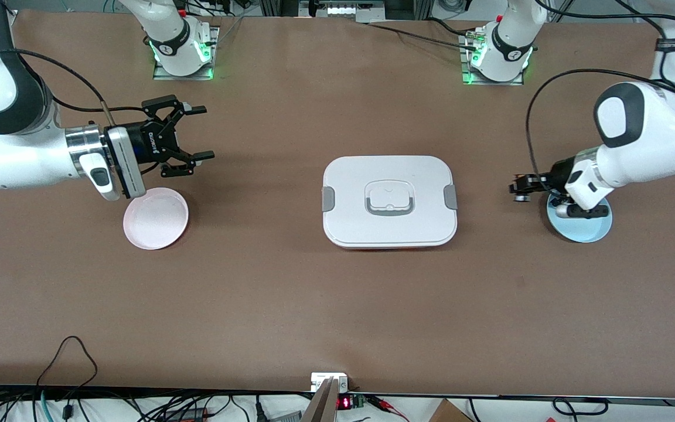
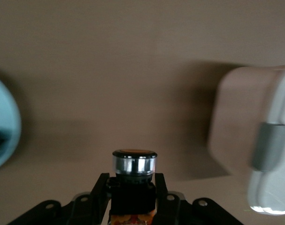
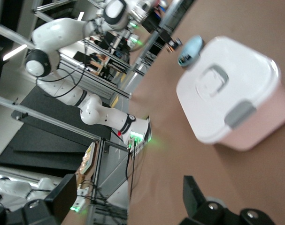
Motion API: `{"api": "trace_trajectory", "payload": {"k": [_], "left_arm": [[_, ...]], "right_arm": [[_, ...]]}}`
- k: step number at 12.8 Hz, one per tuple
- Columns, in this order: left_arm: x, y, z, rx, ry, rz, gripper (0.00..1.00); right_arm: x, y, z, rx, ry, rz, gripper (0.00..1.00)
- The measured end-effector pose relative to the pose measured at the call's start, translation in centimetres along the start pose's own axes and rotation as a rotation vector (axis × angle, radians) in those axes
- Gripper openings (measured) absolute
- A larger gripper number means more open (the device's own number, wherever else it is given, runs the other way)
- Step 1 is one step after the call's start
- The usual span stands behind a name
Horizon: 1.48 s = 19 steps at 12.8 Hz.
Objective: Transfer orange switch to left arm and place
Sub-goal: 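Carry the switch to the blue plate while the right gripper withdraws, then lower the switch onto the blue plate and open the left gripper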
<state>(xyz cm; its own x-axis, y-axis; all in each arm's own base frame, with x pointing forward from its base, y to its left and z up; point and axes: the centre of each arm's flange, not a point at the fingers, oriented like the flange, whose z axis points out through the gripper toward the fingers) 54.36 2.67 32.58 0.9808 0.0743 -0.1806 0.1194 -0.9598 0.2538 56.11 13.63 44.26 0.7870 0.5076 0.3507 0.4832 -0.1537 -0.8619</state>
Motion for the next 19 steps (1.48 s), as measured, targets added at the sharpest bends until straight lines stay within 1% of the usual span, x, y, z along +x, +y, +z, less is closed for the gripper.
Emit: {"api": "trace_trajectory", "payload": {"k": [2, 3, 4, 6, 7, 9, 10, 11, 12, 13, 14, 15, 16, 18, 19], "left_arm": [[0.5, -5.5, 0.4, 0.120, 0.006, -0.012, 0.44], [0.8, -7.9, 1.0, 0.165, 0.005, -0.018, 0.44], [1.1, -10.0, 1.8, 0.204, 0.003, -0.020, 0.44], [2.2, -14.0, 3.9, 0.255, -0.001, -0.026, 0.44], [2.9, -15.7, 5.1, 0.265, 0.000, -0.028, 0.44], [4.2, -18.0, 7.4, 0.264, 0.004, -0.030, 0.44], [4.7, -18.5, 8.1, 0.262, 0.000, -0.029, 0.44], [5.0, -18.7, 8.6, 0.260, -0.005, -0.027, 0.44], [5.2, -18.8, 8.9, 0.261, -0.002, -0.024, 0.43], [5.4, -18.9, 9.1, 0.266, 0.009, -0.019, 0.43], [5.6, -19.2, 9.1, 0.287, 0.017, -0.004, 0.43], [5.7, -19.3, 9.0, 0.292, 0.019, 0.000, 0.43], [5.7, -19.4, 9.0, 0.294, 0.018, 0.002, 0.43], [5.7, -19.5, 9.0, 0.295, 0.018, 0.001, 0.43], [5.7, -19.5, 9.0, 0.295, 0.019, 0.001, 0.47]], "right_arm": [[-0.8, 0.5, 0.0, -0.108, -0.089, 0.245, 1.00], [-1.1, 0.8, -0.1, -0.175, -0.126, 0.365, 1.00], [-1.6, 1.1, -0.4, -0.261, -0.164, 0.466, 1.00], [-2.4, 1.9, -1.8, -0.494, -0.242, 0.595, 1.00], [-2.6, 2.2, -2.3, -0.608, -0.272, 0.652, 1.00], [-3.0, 2.8, -3.0, -0.847, -0.318, 0.761, 1.00], [-2.9, 2.7, -3.7, -0.968, -0.343, 0.775, 1.00], [-2.3, 2.1, -4.7, -1.072, -0.356, 0.766, 1.00], [-1.4, 1.0, -6.0, -1.150, -0.349, 0.747, 1.00], [-0.4, -0.5, -7.8, -1.207, -0.323, 0.732, 1.00], [0.6, -3.0, -11.6, -1.265, -0.246, 0.724, 1.00], [0.7, -4.4, -13.9, -1.284, -0.197, 0.735, 1.00], [0.3, -5.3, -16.2, -1.289, -0.150, 0.761, 1.00], [-1.3, -6.0, -19.9, -1.252, -0.062, 0.823, 1.00], [-1.7, -6.1, -20.6, -1.248, -0.044, 0.835, 1.00]]}}
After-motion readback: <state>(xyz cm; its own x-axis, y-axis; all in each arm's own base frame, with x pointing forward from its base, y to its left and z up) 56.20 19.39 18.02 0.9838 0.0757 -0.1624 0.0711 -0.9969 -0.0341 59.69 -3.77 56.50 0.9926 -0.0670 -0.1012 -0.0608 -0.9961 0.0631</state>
